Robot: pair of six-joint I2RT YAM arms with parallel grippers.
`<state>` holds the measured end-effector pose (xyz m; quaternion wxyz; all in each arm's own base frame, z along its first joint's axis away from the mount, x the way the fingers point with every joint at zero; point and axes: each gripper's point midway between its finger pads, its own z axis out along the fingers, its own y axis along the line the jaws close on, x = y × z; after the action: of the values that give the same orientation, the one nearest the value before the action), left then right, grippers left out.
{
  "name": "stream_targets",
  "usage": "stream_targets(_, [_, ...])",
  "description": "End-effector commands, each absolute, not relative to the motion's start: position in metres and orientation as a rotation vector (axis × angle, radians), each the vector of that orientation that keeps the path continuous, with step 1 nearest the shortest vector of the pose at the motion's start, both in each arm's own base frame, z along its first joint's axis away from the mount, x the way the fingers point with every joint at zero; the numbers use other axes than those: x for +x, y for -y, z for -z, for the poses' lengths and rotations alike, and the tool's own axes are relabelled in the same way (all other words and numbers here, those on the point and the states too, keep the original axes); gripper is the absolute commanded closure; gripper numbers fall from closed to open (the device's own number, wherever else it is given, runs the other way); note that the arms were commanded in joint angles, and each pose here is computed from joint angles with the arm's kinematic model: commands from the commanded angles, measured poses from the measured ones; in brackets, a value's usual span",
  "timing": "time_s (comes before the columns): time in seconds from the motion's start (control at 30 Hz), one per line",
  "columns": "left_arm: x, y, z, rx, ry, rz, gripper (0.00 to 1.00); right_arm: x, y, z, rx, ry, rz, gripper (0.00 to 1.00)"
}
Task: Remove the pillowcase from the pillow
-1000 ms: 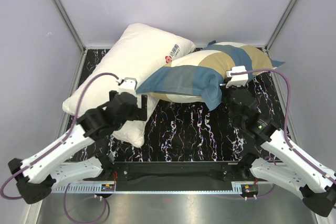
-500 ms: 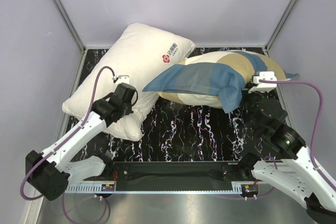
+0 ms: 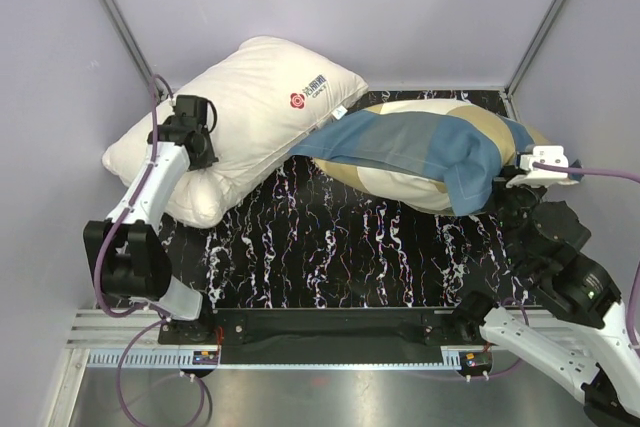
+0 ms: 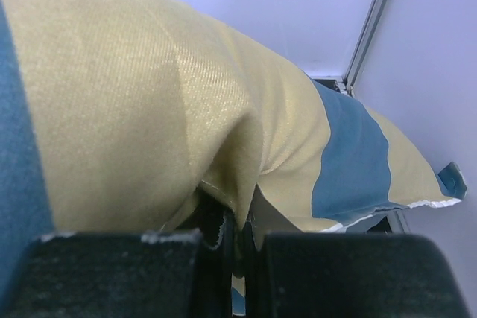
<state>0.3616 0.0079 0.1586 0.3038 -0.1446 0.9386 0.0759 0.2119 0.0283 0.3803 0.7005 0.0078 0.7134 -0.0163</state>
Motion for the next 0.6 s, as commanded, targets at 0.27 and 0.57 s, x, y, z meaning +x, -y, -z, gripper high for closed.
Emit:
stream_targets(0.27, [0.356, 0.093, -0.342, 0.06, -1.779, 0.152, 0.01, 0.218, -0.041, -0.398, 0.074, -1.531, -0.066, 1.0])
stream_targets(0.57, [0.198, 0.185, -0.429, 0.821, -1.263, 0.637, 0.01, 0.241, -0.087, -0.391, -0.025, -1.592, -0.164, 1.0])
